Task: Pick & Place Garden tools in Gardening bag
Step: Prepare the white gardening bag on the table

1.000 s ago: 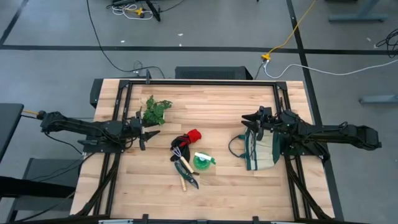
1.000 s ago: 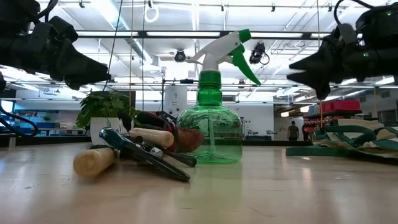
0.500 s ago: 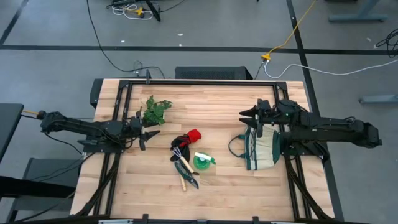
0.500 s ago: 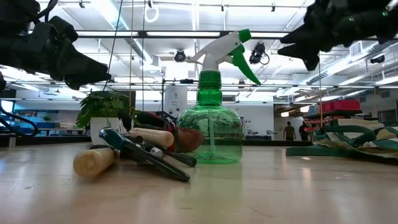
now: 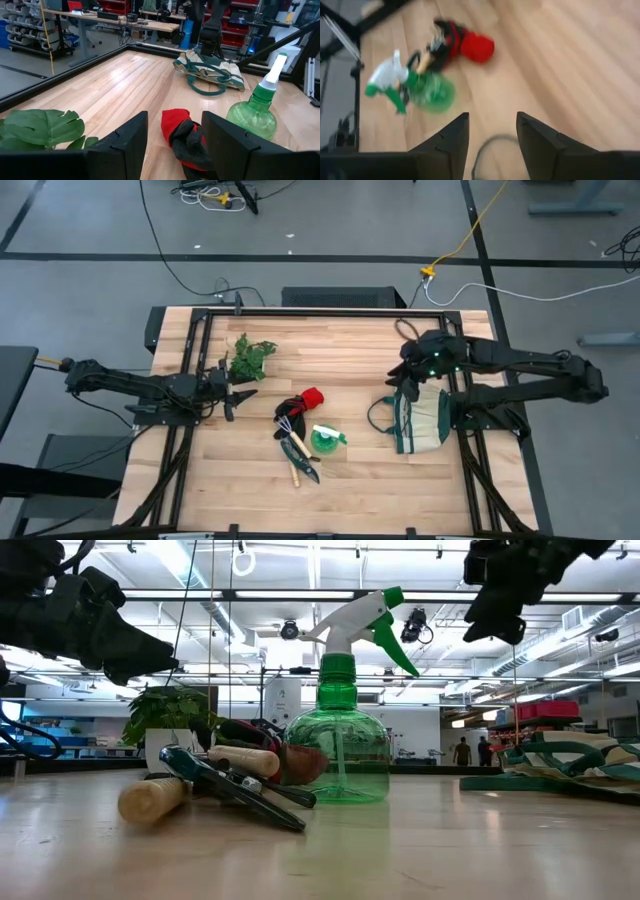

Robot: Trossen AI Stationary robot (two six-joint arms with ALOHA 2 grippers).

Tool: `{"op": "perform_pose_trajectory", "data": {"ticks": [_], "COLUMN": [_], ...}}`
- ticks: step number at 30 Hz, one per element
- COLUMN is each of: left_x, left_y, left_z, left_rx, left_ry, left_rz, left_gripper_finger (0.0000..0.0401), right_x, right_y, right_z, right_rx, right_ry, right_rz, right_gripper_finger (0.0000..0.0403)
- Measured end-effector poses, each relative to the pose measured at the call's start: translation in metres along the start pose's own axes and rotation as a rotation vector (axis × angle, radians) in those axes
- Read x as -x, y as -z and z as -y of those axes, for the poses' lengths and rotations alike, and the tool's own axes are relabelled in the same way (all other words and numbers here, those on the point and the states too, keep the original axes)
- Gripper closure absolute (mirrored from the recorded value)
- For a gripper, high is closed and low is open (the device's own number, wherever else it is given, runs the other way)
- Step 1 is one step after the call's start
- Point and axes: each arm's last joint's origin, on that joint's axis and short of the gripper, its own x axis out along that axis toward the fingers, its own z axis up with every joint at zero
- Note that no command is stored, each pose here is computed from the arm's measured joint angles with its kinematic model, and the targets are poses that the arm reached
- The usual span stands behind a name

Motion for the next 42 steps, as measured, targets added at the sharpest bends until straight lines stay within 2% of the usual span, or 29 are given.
{"op": "perform_pose_trajectory", "data": {"ticks": [7, 11, 16, 25, 34, 42], "left_x": [0.0, 0.0, 0.0, 0.0, 0.0, 0.0], "left_y": [0.0, 0.0, 0.0, 0.0, 0.0, 0.0], "left_z": [0.0, 0.0, 0.0, 0.0, 0.0, 0.0], "left_rx": [0.036, 0.06, 0.06, 0.059, 0.059, 0.059], "left_ry": [0.0, 0.0, 0.0, 0.0, 0.0, 0.0], "left_rz": [0.0, 0.0, -0.001, 0.0, -0.001, -0.001], "left_gripper_finger": [0.0208, 0.0208, 0.0208, 0.0208, 0.0208, 0.0208], "right_x": [-0.019, -0.028, -0.035, -0.05, -0.069, -0.081], "right_y": [0.006, 0.019, 0.029, 0.035, 0.04, 0.043], "right_z": [-0.018, -0.021, -0.02, -0.014, -0.007, -0.004], "right_rx": [-0.045, -0.088, -0.147, -0.223, -0.285, -0.321], "right_ry": [0.019, 0.075, 0.149, 0.373, 0.546, 0.613], "right_rz": [-0.226, -0.376, -0.493, -0.549, -0.57, -0.596], "right_gripper_finger": [0.0237, 0.0237, 0.0237, 0.0237, 0.0237, 0.0237]}}
